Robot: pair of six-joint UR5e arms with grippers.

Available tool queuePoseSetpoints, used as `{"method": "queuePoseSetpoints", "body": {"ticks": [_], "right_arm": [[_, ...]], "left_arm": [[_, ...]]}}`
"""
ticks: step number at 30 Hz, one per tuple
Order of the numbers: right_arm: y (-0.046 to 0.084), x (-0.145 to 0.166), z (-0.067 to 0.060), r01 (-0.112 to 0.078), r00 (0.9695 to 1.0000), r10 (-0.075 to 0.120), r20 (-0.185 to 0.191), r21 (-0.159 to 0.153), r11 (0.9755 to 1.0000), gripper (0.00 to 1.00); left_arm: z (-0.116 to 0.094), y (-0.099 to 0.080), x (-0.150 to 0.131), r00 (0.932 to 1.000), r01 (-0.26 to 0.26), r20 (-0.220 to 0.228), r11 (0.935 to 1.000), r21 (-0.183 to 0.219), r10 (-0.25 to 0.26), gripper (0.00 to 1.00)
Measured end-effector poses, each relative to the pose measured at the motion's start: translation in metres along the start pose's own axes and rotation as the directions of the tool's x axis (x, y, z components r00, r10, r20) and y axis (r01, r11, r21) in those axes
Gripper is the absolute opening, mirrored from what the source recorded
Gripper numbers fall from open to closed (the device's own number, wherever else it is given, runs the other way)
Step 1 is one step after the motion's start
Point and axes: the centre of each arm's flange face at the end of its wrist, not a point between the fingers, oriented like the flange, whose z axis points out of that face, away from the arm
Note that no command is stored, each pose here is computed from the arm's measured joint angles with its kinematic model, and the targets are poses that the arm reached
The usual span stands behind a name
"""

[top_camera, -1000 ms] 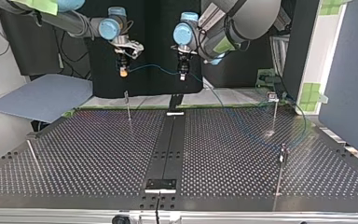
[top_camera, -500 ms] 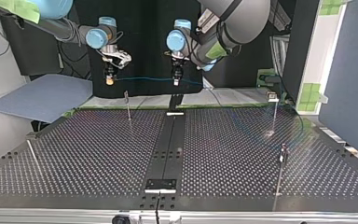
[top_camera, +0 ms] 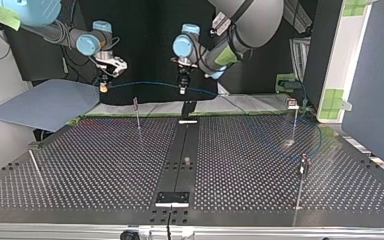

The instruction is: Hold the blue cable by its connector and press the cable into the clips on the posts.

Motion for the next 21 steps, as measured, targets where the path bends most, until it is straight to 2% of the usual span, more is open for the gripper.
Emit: {"method": "queuePoseSetpoints", "body": {"ticks": [4,8,15,21], "right_arm": [[0.015,0.008,0.012,-0.008,0.9999,0.008,-0.012,-0.02,0.9998,0.0],[0.022,0.014,0.021,-0.016,0.9996,0.015,-0.022,-0.025,0.9996,0.0],[0.026,0.023,0.032,-0.02,0.9991,0.02,-0.036,-0.007,0.9998,0.0],[0.029,0.029,0.041,-0.02,0.9985,0.021,-0.051,0.016,0.9997,0.0]], "left_arm": [[0.001,-0.008,0.007,1.0,-0.003,-0.004,0.9999,0.011,0.003,0.0],[0.005,-0.019,0.012,1.0,-0.001,-0.002,0.9998,0.022,0.001,0.0],[0.015,-0.036,0.012,1.0,-0.005,-0.004,0.9993,0.037,0.005,0.0],[0.029,-0.048,-0.001,0.9994,0.023,0.024,0.9986,0.047,-0.025,0.0]]}}
